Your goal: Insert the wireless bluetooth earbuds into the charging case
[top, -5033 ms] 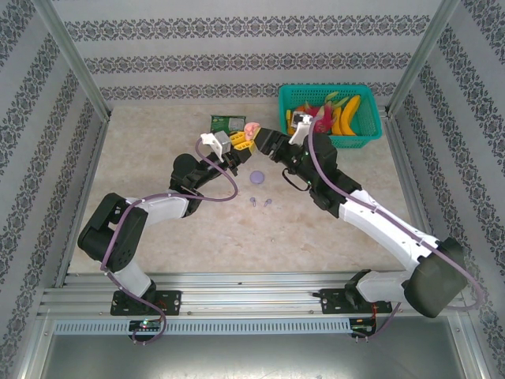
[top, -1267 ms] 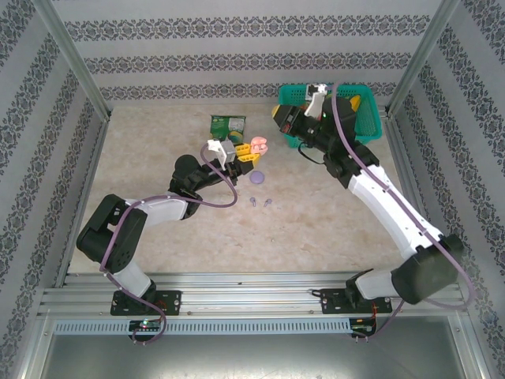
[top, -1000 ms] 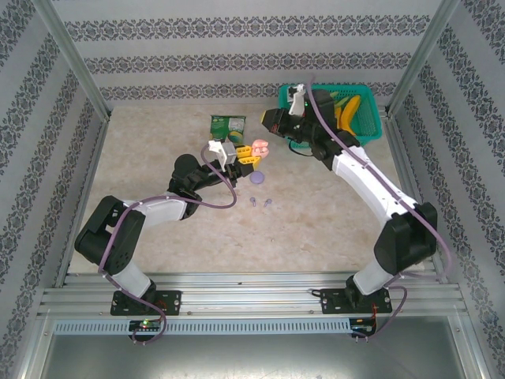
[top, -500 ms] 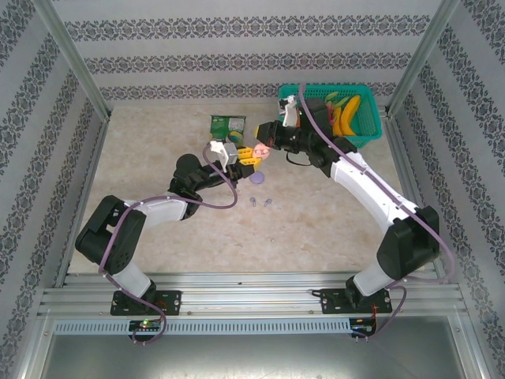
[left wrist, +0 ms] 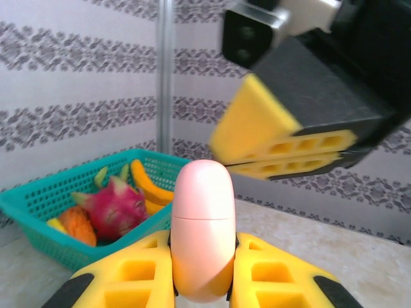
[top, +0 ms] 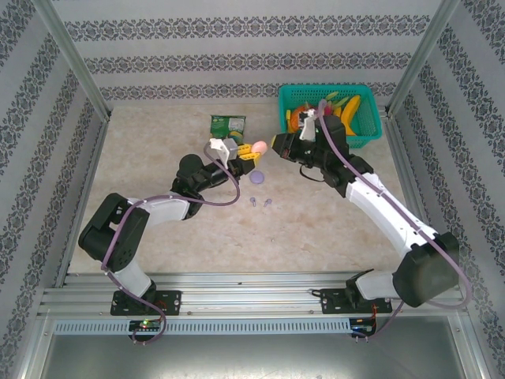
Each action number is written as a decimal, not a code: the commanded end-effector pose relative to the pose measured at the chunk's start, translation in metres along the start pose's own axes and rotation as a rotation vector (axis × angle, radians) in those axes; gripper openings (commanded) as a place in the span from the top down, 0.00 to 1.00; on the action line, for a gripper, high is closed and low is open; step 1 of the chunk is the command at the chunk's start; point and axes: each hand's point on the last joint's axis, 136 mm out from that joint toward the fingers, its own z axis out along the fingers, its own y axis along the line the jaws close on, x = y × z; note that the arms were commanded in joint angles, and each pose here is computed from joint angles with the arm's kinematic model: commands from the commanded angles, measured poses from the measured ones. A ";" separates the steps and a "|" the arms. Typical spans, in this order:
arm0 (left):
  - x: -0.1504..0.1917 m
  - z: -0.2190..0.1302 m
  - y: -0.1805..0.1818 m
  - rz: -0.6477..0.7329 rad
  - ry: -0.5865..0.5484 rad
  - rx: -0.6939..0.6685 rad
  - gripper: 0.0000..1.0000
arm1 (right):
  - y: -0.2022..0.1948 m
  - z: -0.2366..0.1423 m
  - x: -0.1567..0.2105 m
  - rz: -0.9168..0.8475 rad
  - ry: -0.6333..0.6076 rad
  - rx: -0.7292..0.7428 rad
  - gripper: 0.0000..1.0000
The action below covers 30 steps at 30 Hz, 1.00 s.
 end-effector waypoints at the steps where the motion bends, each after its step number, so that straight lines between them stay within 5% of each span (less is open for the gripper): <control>1: 0.010 -0.014 0.015 -0.096 0.037 -0.110 1.00 | -0.017 -0.007 0.001 0.033 -0.042 0.054 0.90; 8: 0.067 -0.046 0.050 -0.345 0.306 -0.351 1.00 | -0.053 -0.004 0.038 0.040 0.002 0.161 0.87; 16: 0.110 -0.086 0.081 -0.515 0.481 -0.575 1.00 | -0.068 0.008 0.079 -0.002 0.074 0.239 0.85; 30: 0.187 -0.099 0.115 -0.898 0.641 -0.619 1.00 | -0.072 0.026 0.111 -0.049 0.149 0.294 0.82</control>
